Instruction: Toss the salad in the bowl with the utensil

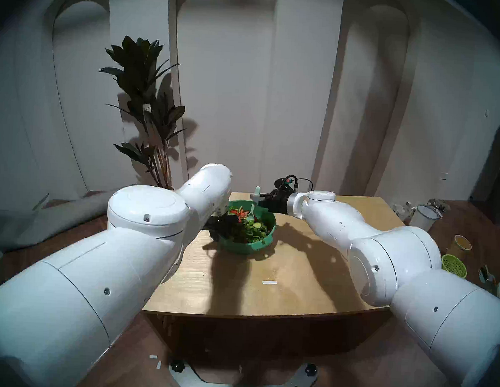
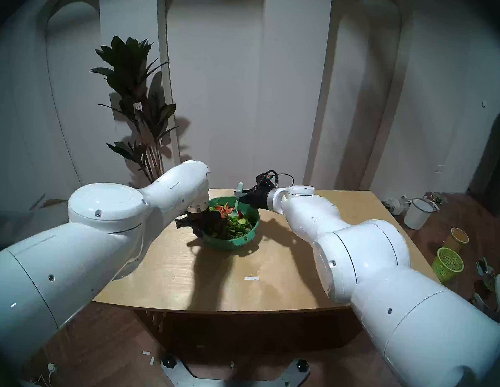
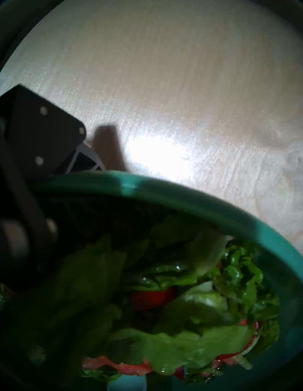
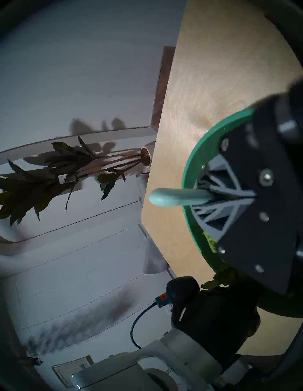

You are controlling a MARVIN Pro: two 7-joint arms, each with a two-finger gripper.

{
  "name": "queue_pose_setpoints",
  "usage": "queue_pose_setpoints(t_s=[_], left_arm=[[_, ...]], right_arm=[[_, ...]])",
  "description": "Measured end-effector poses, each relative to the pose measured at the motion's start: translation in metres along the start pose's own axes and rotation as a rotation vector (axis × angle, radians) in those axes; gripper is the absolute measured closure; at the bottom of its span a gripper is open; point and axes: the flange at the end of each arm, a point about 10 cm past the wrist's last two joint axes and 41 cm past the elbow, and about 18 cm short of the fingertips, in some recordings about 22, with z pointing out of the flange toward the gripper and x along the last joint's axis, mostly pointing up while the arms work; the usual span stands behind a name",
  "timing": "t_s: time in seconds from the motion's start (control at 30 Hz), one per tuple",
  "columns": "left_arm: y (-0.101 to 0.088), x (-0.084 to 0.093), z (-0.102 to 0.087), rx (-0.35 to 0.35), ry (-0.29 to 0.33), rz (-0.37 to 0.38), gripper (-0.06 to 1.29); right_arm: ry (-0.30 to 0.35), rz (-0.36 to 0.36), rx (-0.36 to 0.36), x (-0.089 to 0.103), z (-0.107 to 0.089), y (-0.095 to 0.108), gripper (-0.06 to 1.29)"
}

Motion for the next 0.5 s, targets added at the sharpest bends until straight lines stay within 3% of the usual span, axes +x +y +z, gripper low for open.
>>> queue_pose_setpoints(t_s=[0.5], left_arm=[[0.001,-0.001,0.0,0.007,0.005,0.008,1.16]], right_arm=[[0.022,-0.145,0.159,0.043,-0.002,-0.019,1.26]])
